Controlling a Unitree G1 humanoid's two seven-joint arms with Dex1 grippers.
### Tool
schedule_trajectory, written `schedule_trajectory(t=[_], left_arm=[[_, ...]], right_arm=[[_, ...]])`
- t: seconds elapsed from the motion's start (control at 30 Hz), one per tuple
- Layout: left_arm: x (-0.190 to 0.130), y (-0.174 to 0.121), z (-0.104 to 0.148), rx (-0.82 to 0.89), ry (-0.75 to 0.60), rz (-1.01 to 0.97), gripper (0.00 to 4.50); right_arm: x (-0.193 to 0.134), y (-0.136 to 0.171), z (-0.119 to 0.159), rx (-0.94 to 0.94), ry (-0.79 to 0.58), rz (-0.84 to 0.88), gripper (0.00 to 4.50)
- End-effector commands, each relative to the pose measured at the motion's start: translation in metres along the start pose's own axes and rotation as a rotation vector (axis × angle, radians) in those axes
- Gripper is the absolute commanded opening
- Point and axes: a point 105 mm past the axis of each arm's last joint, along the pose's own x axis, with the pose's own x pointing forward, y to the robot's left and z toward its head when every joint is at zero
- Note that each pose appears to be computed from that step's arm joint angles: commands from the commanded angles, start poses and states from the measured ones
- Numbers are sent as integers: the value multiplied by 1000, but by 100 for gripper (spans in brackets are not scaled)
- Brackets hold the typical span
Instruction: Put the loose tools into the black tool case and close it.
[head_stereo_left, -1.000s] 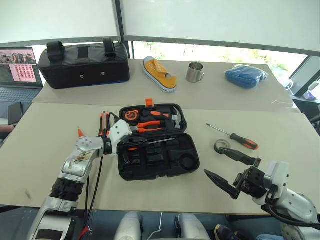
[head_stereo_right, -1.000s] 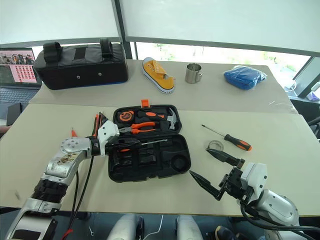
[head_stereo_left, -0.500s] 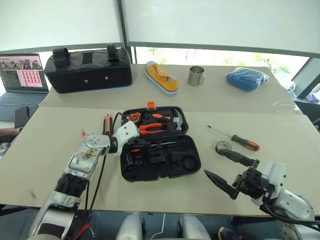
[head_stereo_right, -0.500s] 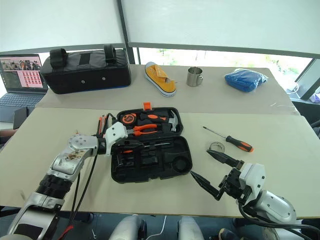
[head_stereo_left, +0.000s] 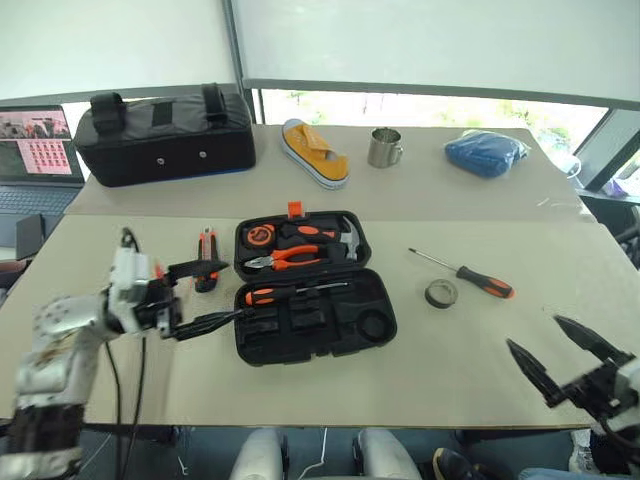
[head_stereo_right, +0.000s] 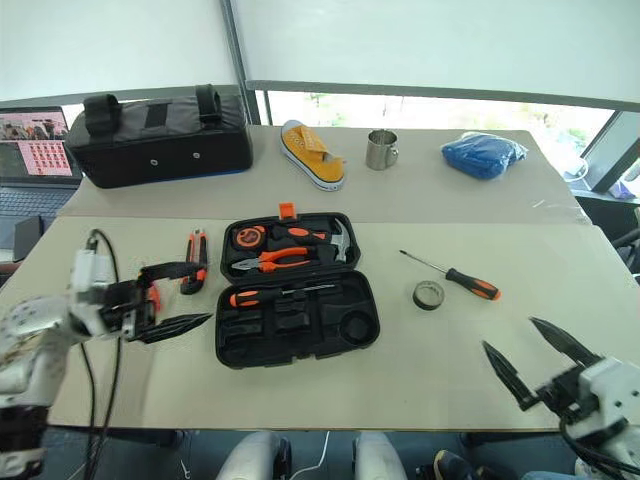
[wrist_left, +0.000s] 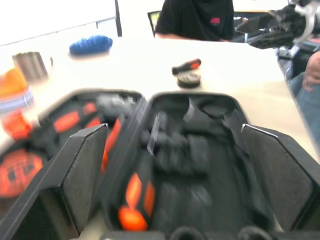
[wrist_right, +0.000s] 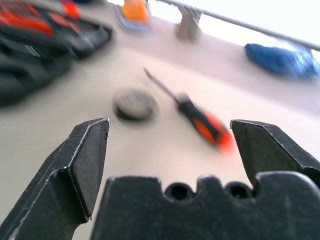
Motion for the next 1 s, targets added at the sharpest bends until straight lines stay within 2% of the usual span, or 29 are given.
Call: schedule_trajectory(t=[0.03,0.17,0.4,0.5,0.77,0.87,1.0], left_arm=[[-1,-8,8,-9,-35,-27,439],[12,-8,11,-2,-83,-19,439],[34,-12,16,-74,-146,-72,439],[38,-12,15,-70,-138,-85,439],[39,-17,11,-63,-96,-115,439],[36,-21,8,-63,-73,-124,450],[33,-22,8,-59,-63,-129,450]], right_arm=[[1,-12,6,-62,-20,8,450],[42,-34,29,-95,-43,114,450],[121,-71,37,-169,227,244,450],[142,-72,28,-190,351,315,450],[168,-57,3,-90,535,441,450],[171,-59,-2,-98,563,429,381],[172,-60,-3,-110,570,442,244]])
